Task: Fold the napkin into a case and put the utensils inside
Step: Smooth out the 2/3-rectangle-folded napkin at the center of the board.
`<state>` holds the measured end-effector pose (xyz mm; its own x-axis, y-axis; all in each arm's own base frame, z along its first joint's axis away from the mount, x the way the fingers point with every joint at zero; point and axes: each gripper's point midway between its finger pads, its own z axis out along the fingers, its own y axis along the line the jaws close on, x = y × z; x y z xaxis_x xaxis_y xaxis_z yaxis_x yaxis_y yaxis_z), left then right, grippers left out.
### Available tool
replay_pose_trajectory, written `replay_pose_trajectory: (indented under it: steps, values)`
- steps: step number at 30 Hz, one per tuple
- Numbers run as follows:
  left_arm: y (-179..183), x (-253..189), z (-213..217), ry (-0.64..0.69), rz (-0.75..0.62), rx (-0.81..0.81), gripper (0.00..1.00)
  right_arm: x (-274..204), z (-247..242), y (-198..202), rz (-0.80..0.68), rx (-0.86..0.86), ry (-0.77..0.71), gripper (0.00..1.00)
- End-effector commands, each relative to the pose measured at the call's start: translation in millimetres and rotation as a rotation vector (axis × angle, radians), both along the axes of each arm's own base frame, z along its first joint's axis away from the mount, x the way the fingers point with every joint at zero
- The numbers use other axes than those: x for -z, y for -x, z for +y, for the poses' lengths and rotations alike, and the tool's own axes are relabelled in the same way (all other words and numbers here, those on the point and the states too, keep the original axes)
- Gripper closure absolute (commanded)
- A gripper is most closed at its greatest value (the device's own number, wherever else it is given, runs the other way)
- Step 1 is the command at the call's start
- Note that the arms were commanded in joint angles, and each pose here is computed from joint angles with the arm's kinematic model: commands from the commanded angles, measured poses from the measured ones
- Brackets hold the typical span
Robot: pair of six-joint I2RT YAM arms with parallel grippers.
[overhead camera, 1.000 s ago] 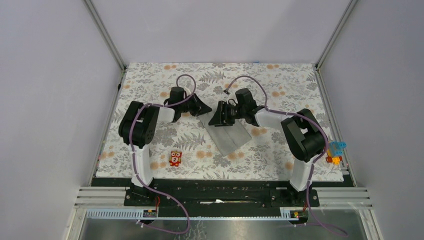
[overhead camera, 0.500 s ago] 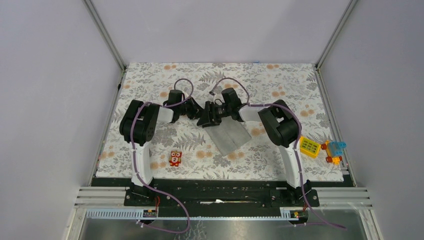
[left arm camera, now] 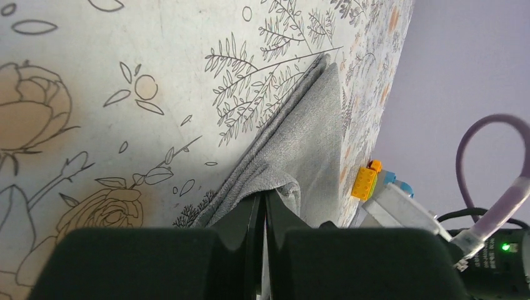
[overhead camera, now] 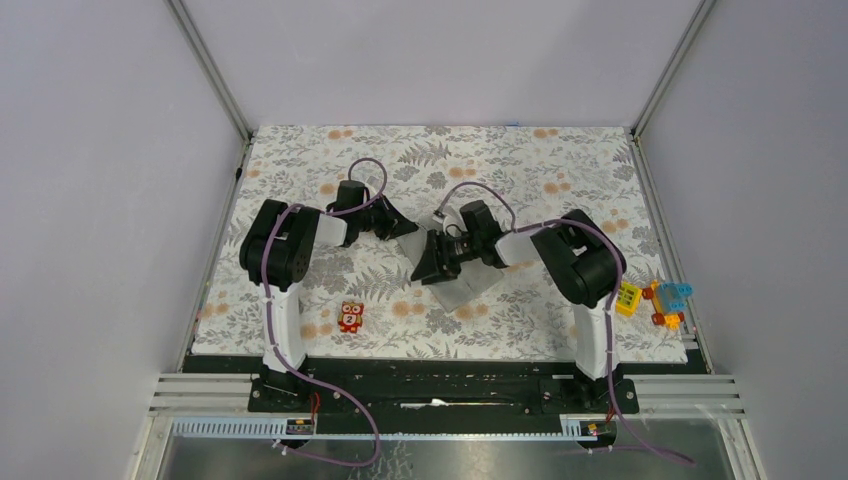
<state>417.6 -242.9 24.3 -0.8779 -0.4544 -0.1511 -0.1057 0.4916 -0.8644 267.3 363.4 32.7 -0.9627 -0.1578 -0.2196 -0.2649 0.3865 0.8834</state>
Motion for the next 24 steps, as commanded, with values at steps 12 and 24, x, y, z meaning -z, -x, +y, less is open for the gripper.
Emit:
replay_pose_trajectory:
  steps: [12, 24]
  values:
    - [-4, 21, 11, -0.069, 0.014, -0.024, 0.94, -3, -56, 88, 0.043, -0.026, 0.021, 0.36]
    - [-12, -51, 3, -0.05, -0.101, 0.02, 0.59, -21, -139, 49, -0.054, 0.292, 0.312, 0.34]
